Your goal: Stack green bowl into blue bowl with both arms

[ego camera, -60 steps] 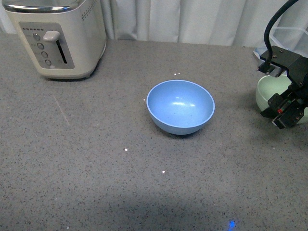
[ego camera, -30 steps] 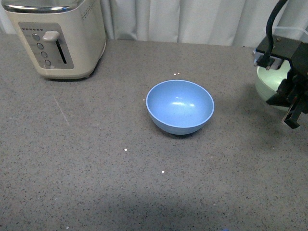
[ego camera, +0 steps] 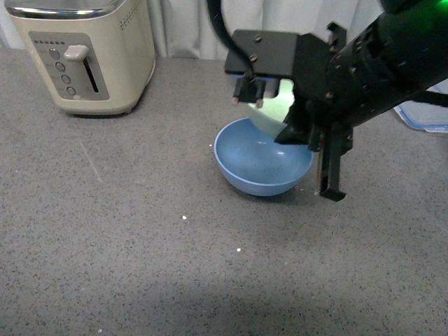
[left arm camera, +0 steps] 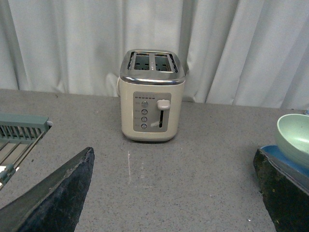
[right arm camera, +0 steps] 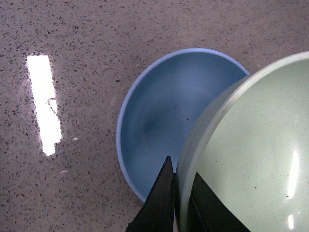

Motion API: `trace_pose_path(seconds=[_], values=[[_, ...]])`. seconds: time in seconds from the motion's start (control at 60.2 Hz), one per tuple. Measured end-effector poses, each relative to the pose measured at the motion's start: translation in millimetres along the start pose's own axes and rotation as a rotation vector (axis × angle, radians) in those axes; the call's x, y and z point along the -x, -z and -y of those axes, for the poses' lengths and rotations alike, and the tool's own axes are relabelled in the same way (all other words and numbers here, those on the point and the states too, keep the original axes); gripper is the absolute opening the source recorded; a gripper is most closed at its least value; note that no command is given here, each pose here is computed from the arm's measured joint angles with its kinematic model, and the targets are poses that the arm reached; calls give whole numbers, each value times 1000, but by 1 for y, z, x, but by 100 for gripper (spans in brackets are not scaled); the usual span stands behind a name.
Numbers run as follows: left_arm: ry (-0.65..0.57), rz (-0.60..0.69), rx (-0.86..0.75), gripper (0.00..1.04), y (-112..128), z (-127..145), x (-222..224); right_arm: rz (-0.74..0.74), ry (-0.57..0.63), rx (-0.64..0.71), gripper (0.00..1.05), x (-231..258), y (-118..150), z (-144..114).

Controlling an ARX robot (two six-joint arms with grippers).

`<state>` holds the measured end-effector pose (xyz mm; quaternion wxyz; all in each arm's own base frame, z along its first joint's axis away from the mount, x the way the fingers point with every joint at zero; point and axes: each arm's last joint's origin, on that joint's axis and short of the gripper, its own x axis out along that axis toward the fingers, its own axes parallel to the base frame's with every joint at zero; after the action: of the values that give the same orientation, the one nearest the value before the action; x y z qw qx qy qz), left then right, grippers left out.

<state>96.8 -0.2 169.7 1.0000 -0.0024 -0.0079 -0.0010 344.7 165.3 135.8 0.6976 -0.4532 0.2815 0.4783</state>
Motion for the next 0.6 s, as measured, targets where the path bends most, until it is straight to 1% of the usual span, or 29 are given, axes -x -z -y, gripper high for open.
trace_pose_path(seconds=[0.133,0.216,0.598], values=[[0,0,0,98,0,0,0,-4,-28,20,2,-15,-10,-5],[0,0,0,98,0,0,0,-6,-35,24,2,-18,-12,-7],[0,0,0,98,0,0,0,-17,-43,-12,2,-23,-8,-8]])
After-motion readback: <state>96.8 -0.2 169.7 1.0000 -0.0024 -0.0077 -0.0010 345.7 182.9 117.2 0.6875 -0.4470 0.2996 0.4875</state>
